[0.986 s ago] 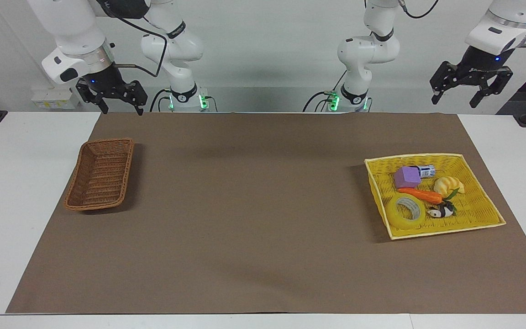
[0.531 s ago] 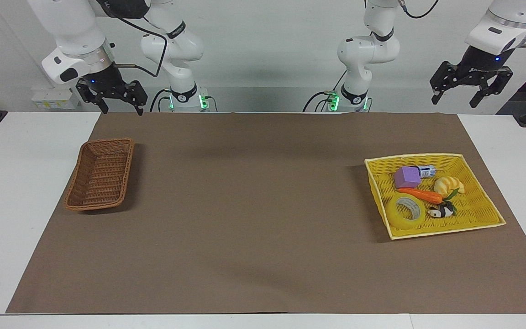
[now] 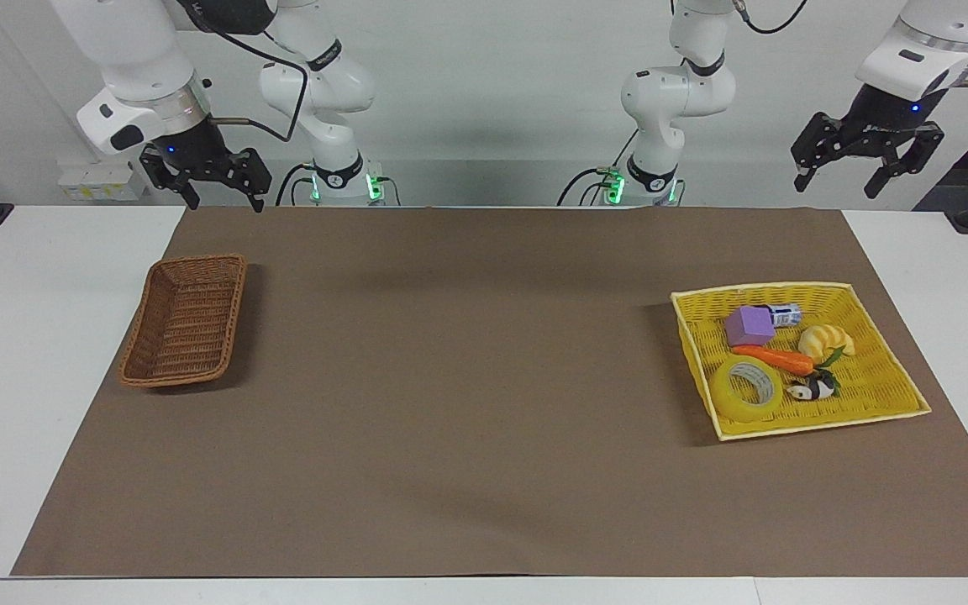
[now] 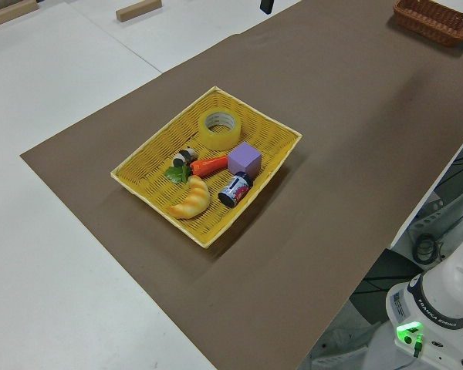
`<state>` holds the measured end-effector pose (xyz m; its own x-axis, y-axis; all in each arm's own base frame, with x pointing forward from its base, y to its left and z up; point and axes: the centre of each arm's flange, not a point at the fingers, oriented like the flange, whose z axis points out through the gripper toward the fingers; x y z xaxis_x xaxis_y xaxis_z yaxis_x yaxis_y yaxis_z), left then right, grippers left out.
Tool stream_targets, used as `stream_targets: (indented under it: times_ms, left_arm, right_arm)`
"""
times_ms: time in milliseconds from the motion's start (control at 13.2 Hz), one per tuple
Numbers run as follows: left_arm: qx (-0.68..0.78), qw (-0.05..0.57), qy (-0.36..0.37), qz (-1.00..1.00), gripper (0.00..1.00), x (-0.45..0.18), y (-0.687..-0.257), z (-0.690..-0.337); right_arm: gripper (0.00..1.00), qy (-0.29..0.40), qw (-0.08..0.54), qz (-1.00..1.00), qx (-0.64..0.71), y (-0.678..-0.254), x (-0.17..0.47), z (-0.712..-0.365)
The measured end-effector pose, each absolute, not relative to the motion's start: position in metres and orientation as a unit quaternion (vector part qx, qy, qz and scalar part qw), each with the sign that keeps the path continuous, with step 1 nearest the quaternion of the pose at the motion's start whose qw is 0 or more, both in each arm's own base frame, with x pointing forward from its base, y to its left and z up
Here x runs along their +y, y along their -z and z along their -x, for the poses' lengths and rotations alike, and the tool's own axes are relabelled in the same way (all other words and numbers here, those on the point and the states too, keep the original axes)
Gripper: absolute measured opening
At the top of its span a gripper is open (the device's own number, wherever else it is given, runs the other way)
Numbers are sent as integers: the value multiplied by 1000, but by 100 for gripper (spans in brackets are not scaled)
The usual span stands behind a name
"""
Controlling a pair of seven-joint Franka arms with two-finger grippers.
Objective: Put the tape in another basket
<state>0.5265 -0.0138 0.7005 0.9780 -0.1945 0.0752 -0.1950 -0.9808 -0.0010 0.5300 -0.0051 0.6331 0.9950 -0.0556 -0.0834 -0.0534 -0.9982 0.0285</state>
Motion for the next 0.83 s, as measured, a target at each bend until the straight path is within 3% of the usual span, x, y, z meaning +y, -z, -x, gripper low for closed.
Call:
stream_targets:
  times_ms: [834]
  left_arm:
    - [-95,1,-65,-993,100,-12,-700,-535]
  right_arm:
    - [100,42,13,-999,-27,-633,-5,-530]
